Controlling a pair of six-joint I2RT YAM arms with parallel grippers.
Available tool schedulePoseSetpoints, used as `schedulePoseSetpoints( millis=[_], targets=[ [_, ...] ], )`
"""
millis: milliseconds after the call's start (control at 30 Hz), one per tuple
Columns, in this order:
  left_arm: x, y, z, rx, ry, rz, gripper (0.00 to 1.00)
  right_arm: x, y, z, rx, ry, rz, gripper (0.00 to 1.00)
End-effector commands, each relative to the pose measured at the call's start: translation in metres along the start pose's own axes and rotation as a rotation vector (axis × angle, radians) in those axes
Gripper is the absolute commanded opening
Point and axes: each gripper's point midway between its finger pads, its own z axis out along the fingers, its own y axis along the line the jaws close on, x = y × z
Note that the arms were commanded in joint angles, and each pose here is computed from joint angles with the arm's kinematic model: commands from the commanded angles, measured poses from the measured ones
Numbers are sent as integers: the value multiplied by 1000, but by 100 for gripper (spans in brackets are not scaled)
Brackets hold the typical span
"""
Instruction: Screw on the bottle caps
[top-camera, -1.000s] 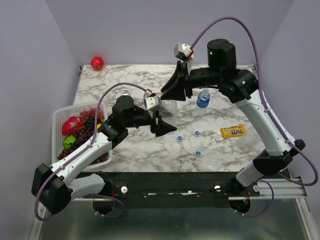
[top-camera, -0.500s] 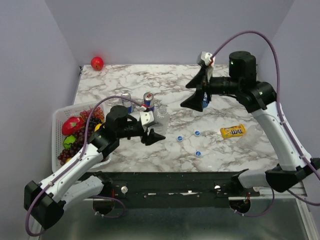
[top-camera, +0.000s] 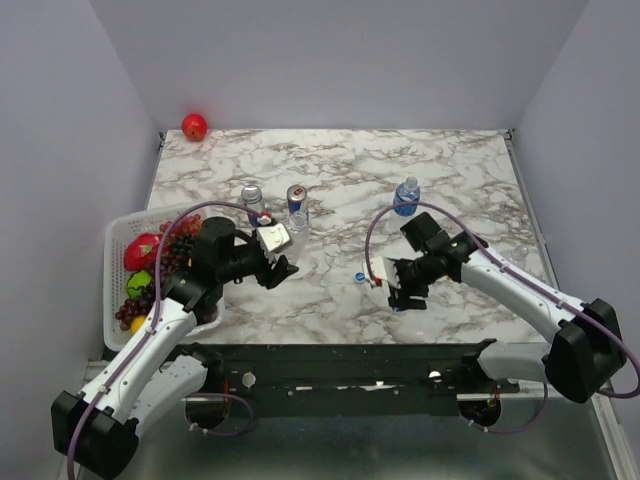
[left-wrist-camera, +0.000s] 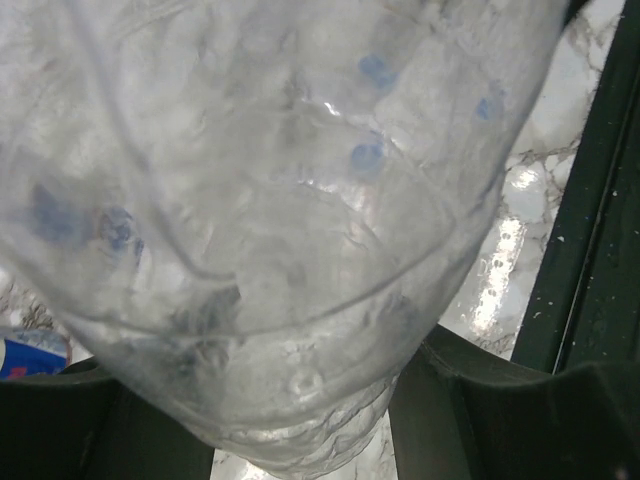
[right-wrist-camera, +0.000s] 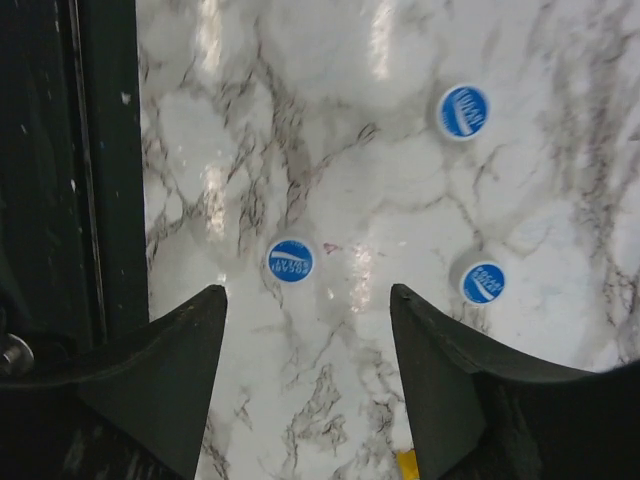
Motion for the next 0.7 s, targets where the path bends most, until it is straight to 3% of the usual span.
schedulePoseSetpoints(
  millis=[0, 267, 667],
  targets=[
    [5, 9, -9, -51, 24, -47, 0, 29, -9, 20, 32, 151, -275, 70],
    [5, 18, -19, -95, 4, -101, 0, 43, -10, 44, -31, 180, -349, 68],
    [7, 27, -17, -125, -10, -120, 0, 57, 29, 54, -194, 180, -411, 65]
  ],
)
